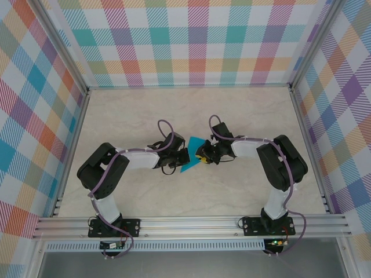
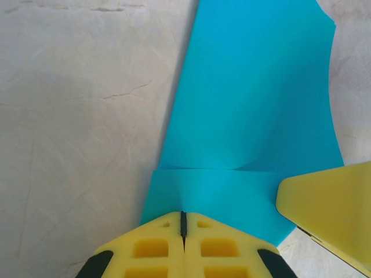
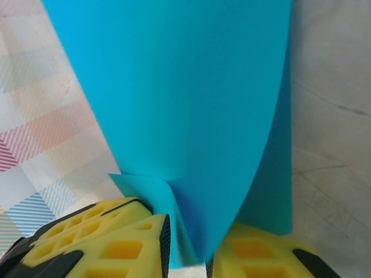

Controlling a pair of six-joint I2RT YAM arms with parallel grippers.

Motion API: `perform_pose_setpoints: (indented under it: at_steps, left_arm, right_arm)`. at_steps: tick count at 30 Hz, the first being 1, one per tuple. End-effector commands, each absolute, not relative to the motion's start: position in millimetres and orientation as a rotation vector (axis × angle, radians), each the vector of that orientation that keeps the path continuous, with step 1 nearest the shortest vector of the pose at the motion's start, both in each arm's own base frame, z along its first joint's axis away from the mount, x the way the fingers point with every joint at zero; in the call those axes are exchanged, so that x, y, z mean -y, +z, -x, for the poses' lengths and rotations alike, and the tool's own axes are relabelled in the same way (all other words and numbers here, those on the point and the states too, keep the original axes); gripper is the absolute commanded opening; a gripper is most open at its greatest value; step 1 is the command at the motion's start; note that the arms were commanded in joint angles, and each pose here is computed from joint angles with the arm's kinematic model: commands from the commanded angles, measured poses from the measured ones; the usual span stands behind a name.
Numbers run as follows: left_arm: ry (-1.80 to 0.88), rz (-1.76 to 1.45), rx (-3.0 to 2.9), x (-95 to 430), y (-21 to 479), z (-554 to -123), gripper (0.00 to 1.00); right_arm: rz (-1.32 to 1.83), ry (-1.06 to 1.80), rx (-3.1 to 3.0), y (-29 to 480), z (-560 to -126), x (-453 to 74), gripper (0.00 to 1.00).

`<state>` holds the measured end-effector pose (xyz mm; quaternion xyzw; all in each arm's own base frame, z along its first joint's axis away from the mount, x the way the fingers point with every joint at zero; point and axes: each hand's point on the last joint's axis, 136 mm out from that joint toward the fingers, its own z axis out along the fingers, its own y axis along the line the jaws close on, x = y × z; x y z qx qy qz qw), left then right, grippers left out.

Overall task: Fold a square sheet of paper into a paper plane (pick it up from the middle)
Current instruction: Fourth fold the wing at the center of the table.

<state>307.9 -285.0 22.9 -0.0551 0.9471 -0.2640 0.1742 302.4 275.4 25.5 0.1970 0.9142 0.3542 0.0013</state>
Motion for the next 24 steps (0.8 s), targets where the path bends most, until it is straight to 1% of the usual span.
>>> perform_pose_setpoints:
  at_steps: [1,4,7,11,15,19,21,24]
  left_arm:
    - [-0.714,0.123,-2.660,276,40,-312,0.06]
    - [-0.716,0.089,-2.636,275,52,-313,0.10]
    - [-0.730,0.055,-2.600,274,70,-313,0.14]
    - [-0.770,0.000,-2.536,274,98,-311,0.23]
    - [-0.844,-0.062,-2.457,277,128,-306,0.36]
    - [-0.911,-0.120,-2.389,280,149,-299,0.46]
    - [-0.930,-0.154,-2.365,281,153,-296,0.49]
    - [-0.946,-0.250,-2.358,287,149,-289,0.52]
  right_arm:
    - [-0.632,1.172,-2.857,33,-308,-284,0.19]
    - [-0.661,1.139,-2.860,33,-308,-281,0.08]
    - [-0.683,1.060,-2.859,37,-307,-271,0.01]
    - [-0.693,0.971,-2.850,50,-304,-258,0.00]
    - [-0.728,0.925,-2.834,65,-299,-248,0.00]
    - [-0.787,0.878,-2.822,76,-292,-240,0.00]
    - [-0.822,0.847,-2.822,80,-289,-236,0.00]
    - [-0.875,0.825,-2.825,83,-286,-236,0.00]
